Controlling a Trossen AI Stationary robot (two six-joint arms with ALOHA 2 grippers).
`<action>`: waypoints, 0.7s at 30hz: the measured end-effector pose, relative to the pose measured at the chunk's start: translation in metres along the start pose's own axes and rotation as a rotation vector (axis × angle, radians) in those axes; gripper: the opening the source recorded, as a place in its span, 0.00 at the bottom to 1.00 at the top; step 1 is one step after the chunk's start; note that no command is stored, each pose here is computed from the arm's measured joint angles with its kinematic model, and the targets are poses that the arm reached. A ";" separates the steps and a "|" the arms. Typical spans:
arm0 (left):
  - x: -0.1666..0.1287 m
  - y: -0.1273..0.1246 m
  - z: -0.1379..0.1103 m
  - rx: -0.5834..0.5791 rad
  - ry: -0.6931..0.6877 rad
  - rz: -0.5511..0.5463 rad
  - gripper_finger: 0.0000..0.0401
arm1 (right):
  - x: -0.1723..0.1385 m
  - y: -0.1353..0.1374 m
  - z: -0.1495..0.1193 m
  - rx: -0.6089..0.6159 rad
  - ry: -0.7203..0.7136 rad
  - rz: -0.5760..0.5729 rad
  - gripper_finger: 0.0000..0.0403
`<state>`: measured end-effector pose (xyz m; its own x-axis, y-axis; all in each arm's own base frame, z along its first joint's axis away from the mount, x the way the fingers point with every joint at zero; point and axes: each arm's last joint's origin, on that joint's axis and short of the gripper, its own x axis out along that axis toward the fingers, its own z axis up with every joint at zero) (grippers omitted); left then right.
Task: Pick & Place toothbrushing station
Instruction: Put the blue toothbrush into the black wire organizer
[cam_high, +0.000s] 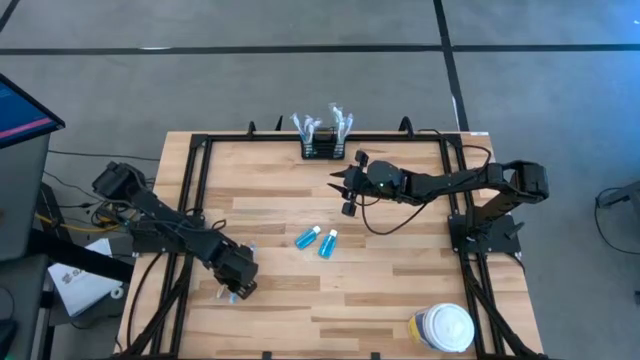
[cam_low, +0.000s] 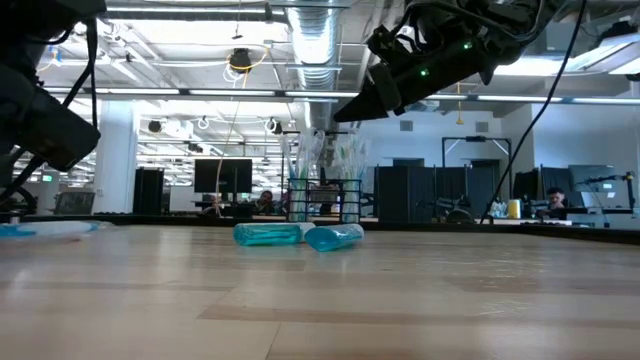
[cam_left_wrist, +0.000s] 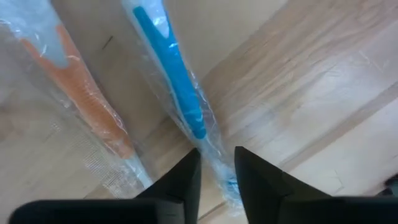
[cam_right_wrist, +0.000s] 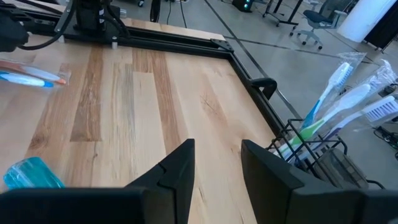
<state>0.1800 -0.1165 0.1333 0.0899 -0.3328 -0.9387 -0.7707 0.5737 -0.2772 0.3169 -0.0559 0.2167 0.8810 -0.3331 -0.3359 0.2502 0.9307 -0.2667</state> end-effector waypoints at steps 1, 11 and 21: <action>0.000 0.000 0.000 0.000 0.000 -0.001 0.20 | 0.000 0.000 0.000 0.000 0.000 0.000 0.30; 0.000 -0.004 0.000 0.012 0.001 -0.044 0.01 | 0.000 0.000 0.000 0.000 0.001 0.000 0.30; -0.030 -0.018 0.007 0.045 -0.128 -0.298 0.00 | -0.001 0.005 0.001 -0.021 -0.005 0.025 0.30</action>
<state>0.1950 -0.1117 0.1650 0.3878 -0.3957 -0.8325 -0.6706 0.4986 -0.5493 0.3177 -0.0511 0.2166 0.8890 -0.3089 -0.3381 0.2196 0.9353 -0.2773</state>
